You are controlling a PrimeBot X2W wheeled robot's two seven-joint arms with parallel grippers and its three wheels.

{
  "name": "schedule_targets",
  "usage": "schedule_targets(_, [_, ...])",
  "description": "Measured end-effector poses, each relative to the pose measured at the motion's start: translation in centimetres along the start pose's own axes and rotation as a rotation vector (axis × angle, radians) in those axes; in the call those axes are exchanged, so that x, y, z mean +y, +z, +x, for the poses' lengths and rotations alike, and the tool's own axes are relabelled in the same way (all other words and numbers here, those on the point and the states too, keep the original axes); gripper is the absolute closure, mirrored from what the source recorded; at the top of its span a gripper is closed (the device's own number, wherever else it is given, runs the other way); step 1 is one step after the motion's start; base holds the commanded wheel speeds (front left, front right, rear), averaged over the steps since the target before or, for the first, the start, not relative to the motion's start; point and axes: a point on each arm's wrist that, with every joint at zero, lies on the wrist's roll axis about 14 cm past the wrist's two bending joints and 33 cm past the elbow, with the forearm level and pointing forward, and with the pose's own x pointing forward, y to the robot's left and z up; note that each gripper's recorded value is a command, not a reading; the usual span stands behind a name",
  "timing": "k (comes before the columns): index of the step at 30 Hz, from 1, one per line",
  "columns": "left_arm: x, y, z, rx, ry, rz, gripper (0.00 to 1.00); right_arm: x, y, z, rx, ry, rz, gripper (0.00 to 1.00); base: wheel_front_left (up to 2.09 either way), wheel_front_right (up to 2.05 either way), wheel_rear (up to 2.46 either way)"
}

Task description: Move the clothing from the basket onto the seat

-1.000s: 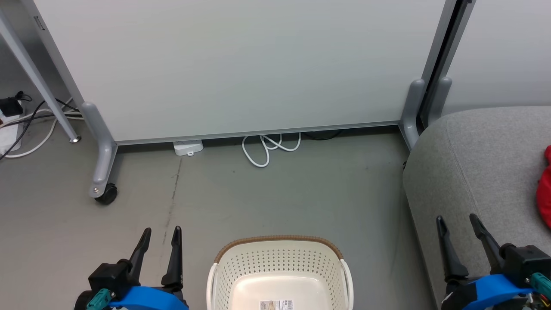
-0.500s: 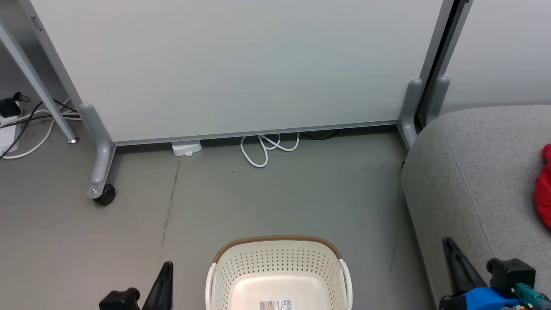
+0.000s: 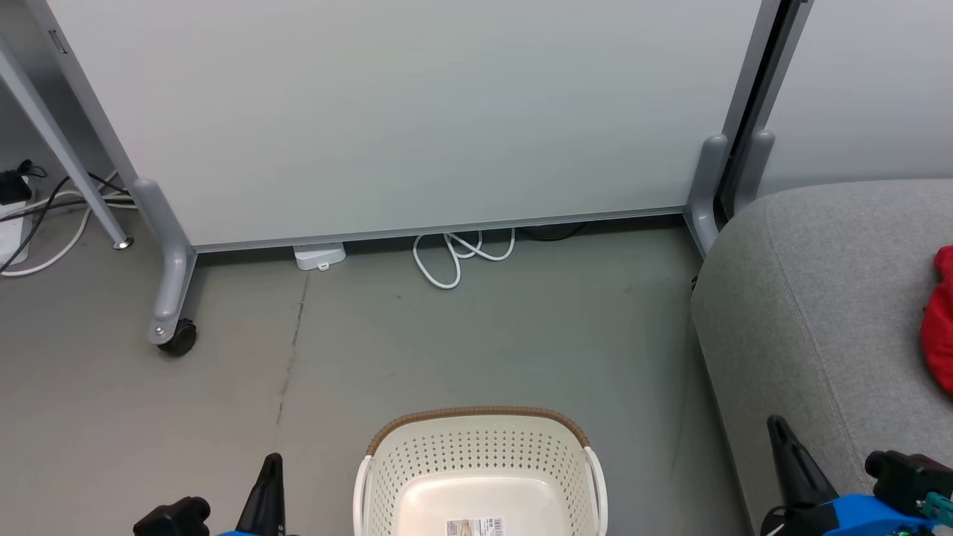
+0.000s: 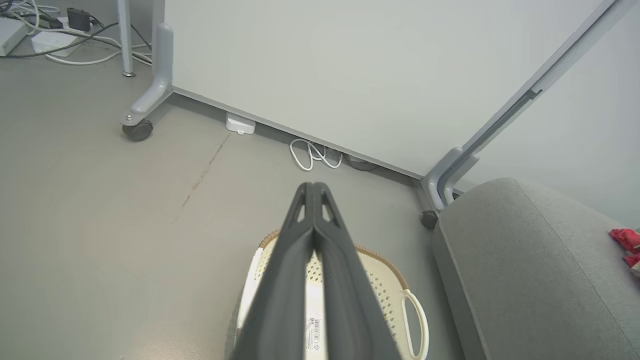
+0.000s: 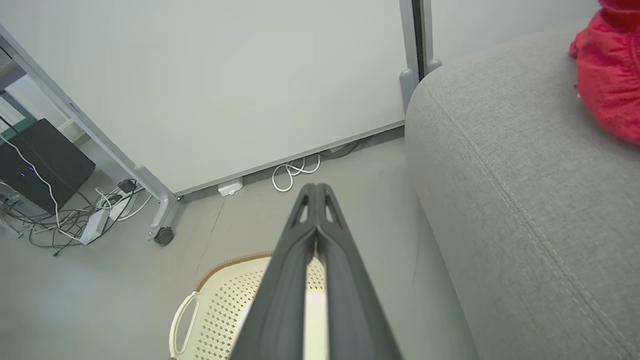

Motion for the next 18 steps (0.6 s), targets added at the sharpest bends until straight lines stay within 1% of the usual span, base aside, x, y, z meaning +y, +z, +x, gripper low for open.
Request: schedule_targets(18, [-0.1,2.2,1.2,-0.045,0.022,-0.264,1.0,0.0,1.1,0.7,-0.034,0.002,0.301,1.0,0.0,0.0,0.0])
